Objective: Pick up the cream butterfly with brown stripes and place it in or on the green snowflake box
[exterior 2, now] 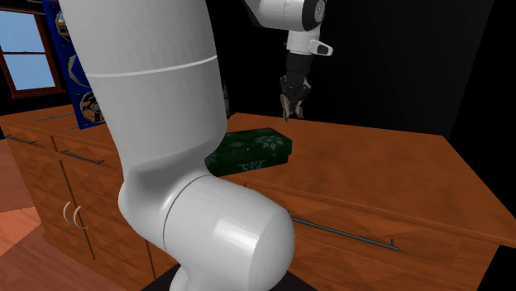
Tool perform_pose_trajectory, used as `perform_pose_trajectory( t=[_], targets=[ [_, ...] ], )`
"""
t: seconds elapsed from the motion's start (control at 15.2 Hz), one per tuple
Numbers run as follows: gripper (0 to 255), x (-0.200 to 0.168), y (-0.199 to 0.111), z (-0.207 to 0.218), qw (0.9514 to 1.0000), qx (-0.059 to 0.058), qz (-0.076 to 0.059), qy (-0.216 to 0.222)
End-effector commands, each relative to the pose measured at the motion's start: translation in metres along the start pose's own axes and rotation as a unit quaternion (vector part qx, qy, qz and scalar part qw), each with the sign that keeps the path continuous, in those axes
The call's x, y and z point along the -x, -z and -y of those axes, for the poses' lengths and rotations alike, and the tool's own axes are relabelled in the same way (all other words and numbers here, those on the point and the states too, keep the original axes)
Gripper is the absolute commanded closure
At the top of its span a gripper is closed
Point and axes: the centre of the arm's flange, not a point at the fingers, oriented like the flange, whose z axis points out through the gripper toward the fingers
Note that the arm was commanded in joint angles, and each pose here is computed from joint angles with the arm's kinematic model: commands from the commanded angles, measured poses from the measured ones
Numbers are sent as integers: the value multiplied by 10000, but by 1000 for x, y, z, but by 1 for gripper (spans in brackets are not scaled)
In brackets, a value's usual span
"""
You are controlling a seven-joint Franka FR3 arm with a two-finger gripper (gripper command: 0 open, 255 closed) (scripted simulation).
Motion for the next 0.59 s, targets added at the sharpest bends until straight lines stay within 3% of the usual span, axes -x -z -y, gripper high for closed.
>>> perform_pose_trajectory(
  t=[0.0, 0.53],
  targets=[
    [255, 20, -4, 16, 10000, 2, -3, -7],
    [255, 94, -19, 90, 10000, 2, -3, -7]
  ],
)
